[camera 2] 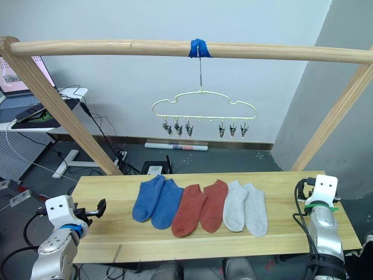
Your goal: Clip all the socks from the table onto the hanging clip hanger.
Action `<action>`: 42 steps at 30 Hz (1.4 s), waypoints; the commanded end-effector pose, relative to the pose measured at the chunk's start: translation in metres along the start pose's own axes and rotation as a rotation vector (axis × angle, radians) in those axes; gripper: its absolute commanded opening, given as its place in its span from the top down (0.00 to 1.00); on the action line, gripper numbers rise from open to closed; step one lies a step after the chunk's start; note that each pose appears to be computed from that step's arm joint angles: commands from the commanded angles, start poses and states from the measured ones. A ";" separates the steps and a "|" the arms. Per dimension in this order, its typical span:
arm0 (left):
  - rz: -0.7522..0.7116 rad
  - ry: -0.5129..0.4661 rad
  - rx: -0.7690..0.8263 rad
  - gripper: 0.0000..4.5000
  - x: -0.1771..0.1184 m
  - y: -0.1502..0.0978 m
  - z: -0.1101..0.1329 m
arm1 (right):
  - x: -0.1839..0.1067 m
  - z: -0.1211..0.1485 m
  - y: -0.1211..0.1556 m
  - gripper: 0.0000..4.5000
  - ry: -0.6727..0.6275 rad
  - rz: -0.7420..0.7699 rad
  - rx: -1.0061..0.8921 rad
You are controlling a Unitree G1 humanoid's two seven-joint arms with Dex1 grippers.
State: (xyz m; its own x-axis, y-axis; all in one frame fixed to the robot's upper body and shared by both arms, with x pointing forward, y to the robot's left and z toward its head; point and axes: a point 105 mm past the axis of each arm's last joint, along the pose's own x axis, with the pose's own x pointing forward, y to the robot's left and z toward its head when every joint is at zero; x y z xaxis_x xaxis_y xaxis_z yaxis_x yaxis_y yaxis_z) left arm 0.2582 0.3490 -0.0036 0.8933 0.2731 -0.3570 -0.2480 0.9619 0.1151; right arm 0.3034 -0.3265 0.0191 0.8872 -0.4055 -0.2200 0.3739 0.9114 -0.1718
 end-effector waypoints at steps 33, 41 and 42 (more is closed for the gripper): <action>-0.369 -0.423 0.070 0.01 -0.036 -0.063 0.123 | -0.052 0.114 0.103 0.00 -0.300 0.826 -0.029; -0.525 -0.577 0.114 0.01 -0.021 -0.137 0.187 | -0.117 0.170 0.175 0.00 -0.472 1.275 -0.056; -0.536 -0.585 0.113 0.01 -0.019 -0.143 0.190 | -0.121 0.173 0.182 0.00 -0.488 1.297 -0.064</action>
State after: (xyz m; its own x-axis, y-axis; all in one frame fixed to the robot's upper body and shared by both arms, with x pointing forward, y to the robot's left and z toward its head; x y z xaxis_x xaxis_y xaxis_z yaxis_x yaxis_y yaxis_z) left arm 0.3437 0.2103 0.1605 0.9449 -0.2955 0.1410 0.2737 0.9492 0.1552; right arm 0.3182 -0.1139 0.1664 0.6549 0.7532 0.0615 -0.7450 0.6572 -0.1143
